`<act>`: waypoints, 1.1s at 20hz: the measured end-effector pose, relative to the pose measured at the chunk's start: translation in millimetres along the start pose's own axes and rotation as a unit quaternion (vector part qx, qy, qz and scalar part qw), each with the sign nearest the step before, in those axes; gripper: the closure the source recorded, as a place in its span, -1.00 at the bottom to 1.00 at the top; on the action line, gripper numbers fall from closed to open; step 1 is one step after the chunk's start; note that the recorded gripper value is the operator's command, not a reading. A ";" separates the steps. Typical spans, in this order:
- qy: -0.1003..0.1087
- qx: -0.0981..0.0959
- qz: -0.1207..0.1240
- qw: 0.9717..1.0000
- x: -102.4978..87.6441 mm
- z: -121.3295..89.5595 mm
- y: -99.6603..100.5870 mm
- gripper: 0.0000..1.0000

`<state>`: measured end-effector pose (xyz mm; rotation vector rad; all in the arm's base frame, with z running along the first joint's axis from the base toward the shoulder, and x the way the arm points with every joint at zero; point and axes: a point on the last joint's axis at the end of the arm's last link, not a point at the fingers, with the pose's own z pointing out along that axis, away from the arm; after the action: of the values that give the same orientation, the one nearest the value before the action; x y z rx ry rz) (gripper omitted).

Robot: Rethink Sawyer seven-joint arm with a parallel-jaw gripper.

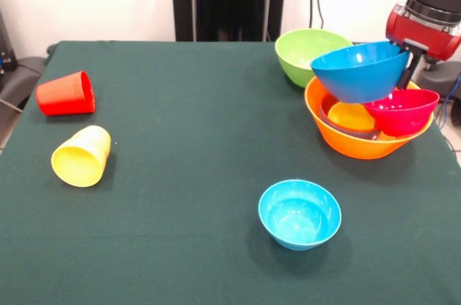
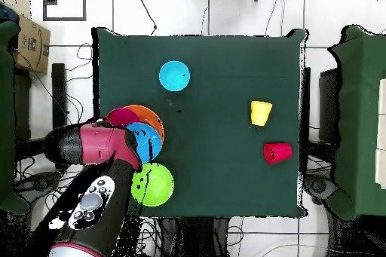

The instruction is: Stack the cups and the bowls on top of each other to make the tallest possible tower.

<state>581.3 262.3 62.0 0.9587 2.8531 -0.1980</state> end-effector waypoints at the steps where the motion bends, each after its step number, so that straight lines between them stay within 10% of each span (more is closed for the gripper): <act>1: 0.000 0.000 0.000 1.000 -0.1 -0.1 0.1 1.00; 8: -0.003 -0.001 0.002 1.000 1.0 -3.5 1.4 1.00; 9: -0.006 0.000 0.002 1.000 2.4 -5.8 2.3 -1.00; 22: -0.018 0.001 -0.001 1.000 6.7 -13.9 4.6 -1.00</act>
<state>577.8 272.2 74.1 0.9435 2.8214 -0.2163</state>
